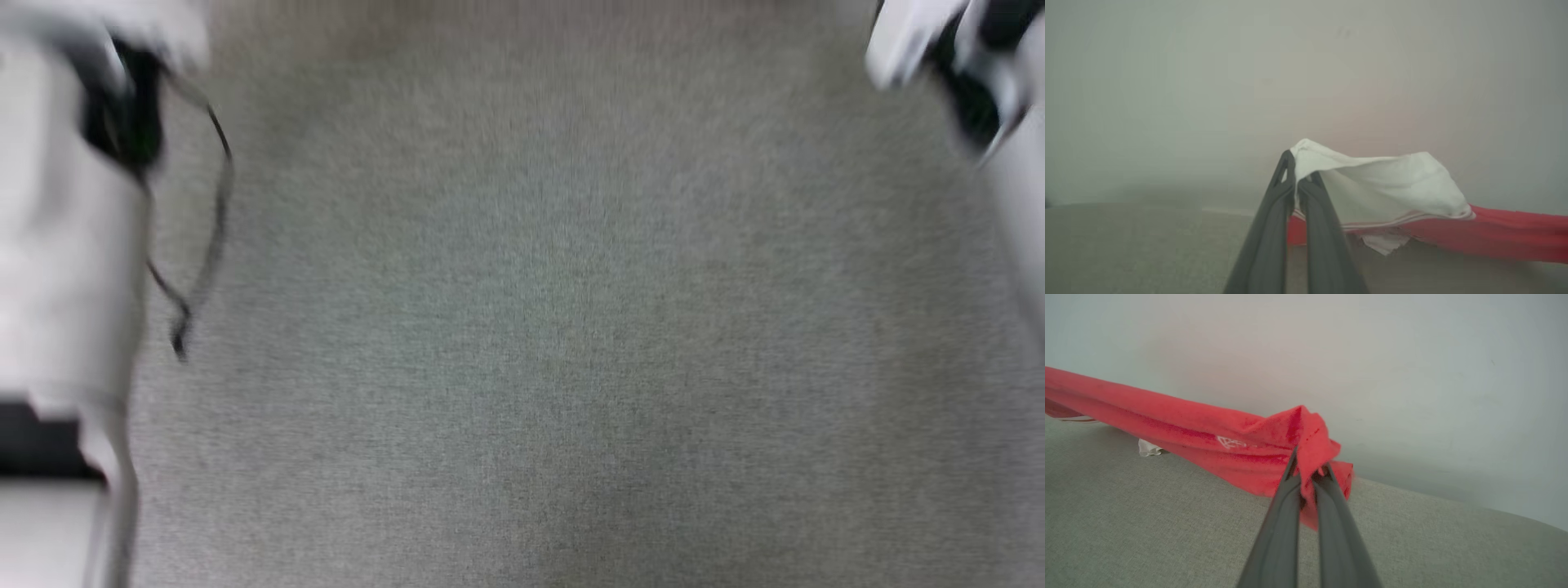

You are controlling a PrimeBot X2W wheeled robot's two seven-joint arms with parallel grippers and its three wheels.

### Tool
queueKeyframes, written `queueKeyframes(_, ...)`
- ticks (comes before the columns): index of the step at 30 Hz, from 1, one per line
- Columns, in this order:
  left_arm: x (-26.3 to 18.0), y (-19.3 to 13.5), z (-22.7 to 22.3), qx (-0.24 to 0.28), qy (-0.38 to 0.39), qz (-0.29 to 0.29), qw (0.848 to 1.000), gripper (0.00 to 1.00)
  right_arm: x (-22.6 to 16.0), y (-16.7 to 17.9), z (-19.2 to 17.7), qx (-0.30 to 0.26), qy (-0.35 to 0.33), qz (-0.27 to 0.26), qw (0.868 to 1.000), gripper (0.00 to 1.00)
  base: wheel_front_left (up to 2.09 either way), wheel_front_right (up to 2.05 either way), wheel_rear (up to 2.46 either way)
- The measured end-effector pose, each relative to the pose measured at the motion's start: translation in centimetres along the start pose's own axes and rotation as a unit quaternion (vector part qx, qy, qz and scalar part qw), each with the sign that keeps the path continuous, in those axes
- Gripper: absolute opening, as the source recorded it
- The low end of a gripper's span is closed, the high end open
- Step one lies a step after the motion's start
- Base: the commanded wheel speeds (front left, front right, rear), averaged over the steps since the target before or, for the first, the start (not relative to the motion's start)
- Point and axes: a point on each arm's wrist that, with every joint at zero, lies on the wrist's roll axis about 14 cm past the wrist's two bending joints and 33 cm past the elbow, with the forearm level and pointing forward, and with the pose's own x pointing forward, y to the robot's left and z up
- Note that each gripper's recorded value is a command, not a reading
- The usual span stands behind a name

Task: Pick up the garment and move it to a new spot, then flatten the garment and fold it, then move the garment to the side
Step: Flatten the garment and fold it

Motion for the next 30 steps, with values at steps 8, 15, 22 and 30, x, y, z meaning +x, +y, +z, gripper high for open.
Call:
queueKeyframes(8, -12.0, 3.1, -4.7, -0.031, 0.063, 0.047, 0.996, 0.0, -8.0, 2.5, -5.4, 0.023, 0.036, 0.025, 0.999, 0.0, 0.0, 0.0, 0.0)
queueKeyframes(15, -22.0, 3.9, -5.9, -0.071, 0.084, 0.092, 0.99, 0.0, -15.5, 2.9, -8.6, 0.053, 0.052, 0.025, 0.997, 0.0, 0.0, 0.0, 0.0)
queueKeyframes(22, -30.2, 3.3, -4.5, -0.058, 0.106, 0.115, 0.986, 0.0, -22.3, 3.2, -11.9, 0.092, 0.065, 0.015, 0.994, 0.0, 0.0, 0.0, 0.0)
queueKeyframes(30, -35.8, 1.0, -3.3, -0.065, 0.142, 0.117, 0.981, 0.0, -28.2, 3.4, -14.2, 0.125, 0.087, -0.007, 0.988, 0.0, 0.0, 0.0, 0.0)
